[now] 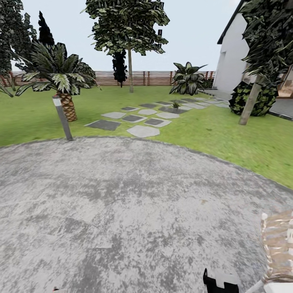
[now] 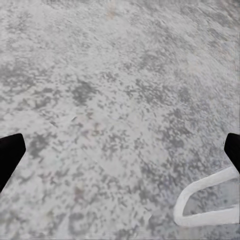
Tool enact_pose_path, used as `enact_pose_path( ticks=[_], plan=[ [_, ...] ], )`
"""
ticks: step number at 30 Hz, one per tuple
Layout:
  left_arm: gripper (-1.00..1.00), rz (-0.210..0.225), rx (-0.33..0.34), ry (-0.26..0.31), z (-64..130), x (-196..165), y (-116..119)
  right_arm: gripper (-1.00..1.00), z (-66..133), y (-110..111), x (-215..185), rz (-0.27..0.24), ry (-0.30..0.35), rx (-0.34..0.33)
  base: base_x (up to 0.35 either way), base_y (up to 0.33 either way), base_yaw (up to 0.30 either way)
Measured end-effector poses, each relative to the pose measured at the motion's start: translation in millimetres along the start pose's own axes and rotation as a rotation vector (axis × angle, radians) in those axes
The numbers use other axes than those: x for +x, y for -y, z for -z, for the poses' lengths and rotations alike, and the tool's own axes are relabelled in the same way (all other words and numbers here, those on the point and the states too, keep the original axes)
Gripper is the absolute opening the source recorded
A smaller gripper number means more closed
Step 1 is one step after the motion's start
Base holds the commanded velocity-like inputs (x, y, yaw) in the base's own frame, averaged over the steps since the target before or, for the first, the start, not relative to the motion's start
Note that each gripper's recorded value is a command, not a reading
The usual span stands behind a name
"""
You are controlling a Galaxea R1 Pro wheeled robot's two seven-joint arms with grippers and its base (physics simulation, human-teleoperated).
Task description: Pick up the pesticide atomizer in the garden and spray insectifuge to fully cover both potted plants in the garden.
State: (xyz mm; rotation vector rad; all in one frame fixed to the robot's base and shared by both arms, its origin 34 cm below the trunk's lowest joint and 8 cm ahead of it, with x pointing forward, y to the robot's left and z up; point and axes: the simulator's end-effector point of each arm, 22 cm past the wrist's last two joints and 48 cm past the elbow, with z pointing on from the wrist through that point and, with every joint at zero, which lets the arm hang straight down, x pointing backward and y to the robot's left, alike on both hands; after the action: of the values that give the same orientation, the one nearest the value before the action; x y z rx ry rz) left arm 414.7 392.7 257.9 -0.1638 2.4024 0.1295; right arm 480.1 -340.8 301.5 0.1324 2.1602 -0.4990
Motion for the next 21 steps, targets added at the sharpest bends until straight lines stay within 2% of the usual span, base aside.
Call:
enact_pose_path(
  ticks=[21],
  plan=[
    [-1.00,-0.001,0.001,0.001,0.0,-0.1,0.1,1.00,0.4,-1.2,-0.1,-0.001,0.000,-0.002,0.340,0.000,0.000]
  ],
)
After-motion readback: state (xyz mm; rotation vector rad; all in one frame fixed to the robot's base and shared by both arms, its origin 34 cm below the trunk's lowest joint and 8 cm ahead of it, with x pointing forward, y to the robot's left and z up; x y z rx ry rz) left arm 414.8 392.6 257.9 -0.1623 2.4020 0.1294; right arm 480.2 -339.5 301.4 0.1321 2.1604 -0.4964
